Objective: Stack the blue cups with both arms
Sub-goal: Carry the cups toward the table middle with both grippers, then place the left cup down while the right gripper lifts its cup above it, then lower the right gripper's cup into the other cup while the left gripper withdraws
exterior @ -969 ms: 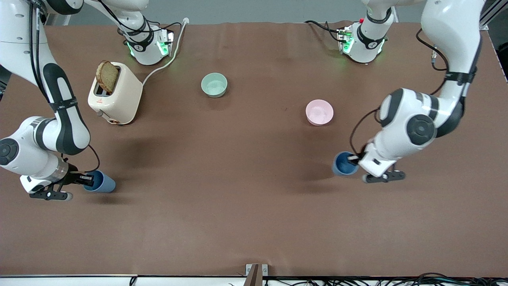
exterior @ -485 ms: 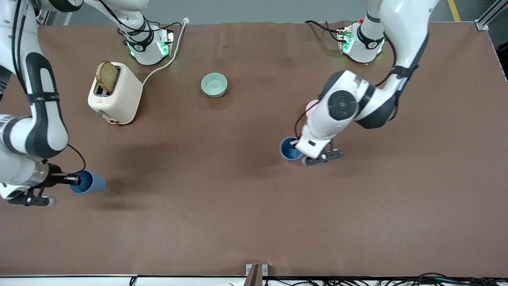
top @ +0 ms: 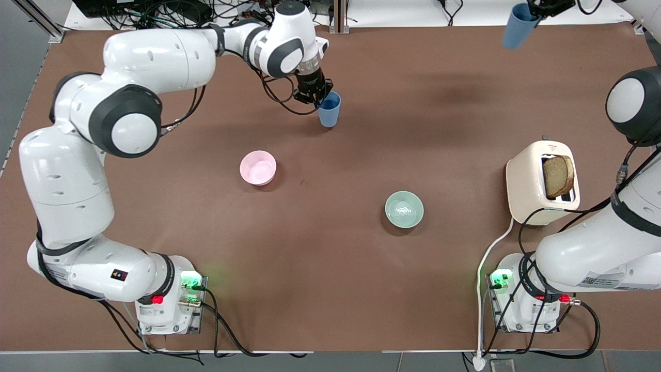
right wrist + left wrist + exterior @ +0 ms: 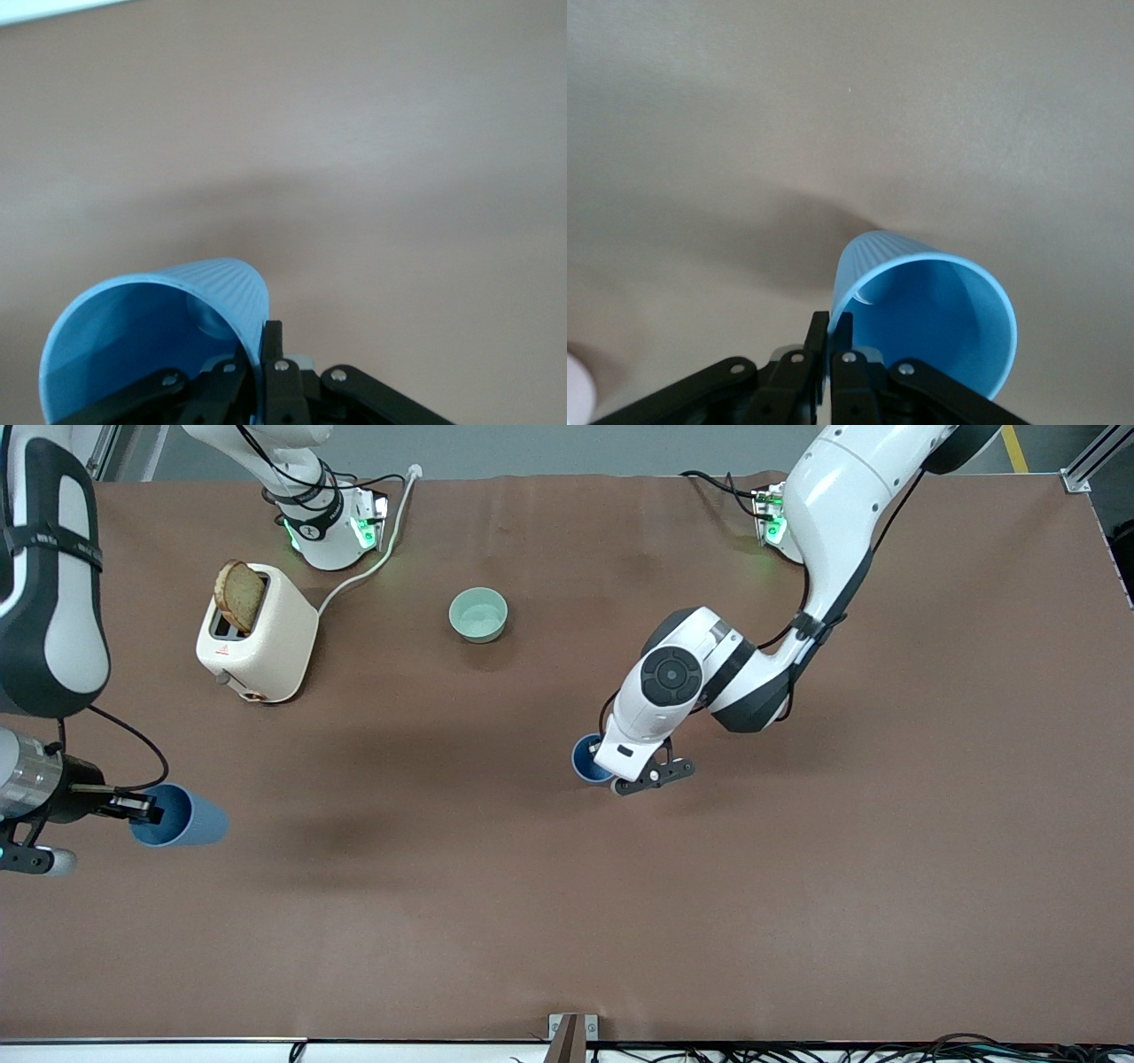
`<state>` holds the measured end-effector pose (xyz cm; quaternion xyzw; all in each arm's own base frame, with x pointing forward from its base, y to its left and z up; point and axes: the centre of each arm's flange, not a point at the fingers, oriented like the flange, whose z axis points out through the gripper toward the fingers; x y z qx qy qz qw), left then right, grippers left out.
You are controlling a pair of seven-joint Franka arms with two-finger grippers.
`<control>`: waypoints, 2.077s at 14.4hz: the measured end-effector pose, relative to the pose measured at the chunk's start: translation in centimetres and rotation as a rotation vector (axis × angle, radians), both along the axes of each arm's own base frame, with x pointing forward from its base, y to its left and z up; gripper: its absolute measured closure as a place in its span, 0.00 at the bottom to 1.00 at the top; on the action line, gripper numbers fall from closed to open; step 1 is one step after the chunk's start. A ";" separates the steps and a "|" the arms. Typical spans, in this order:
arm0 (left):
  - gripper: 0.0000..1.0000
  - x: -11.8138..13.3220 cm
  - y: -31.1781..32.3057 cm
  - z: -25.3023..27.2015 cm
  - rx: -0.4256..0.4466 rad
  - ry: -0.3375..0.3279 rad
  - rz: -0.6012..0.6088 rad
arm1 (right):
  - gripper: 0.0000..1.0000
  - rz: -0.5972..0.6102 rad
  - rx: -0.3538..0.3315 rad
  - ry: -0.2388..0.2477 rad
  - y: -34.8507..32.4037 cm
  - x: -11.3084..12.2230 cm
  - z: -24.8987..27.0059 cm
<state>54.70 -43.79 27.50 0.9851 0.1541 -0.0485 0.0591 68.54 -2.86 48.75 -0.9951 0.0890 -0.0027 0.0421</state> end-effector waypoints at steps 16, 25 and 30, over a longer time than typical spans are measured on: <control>0.00 7.1 18.4 26.2 0.122 -0.229 0.034 | 0.96 -0.047 0.102 -0.011 46.0 -13.9 0.4; 0.00 2.8 31.0 36.4 0.262 -0.188 -0.190 | 0.96 -0.001 0.081 0.004 52.8 -15.0 -11.6; 0.00 0.9 37.0 38.4 0.214 -0.166 -0.285 | 0.96 -0.002 0.077 0.004 52.7 -14.9 -11.9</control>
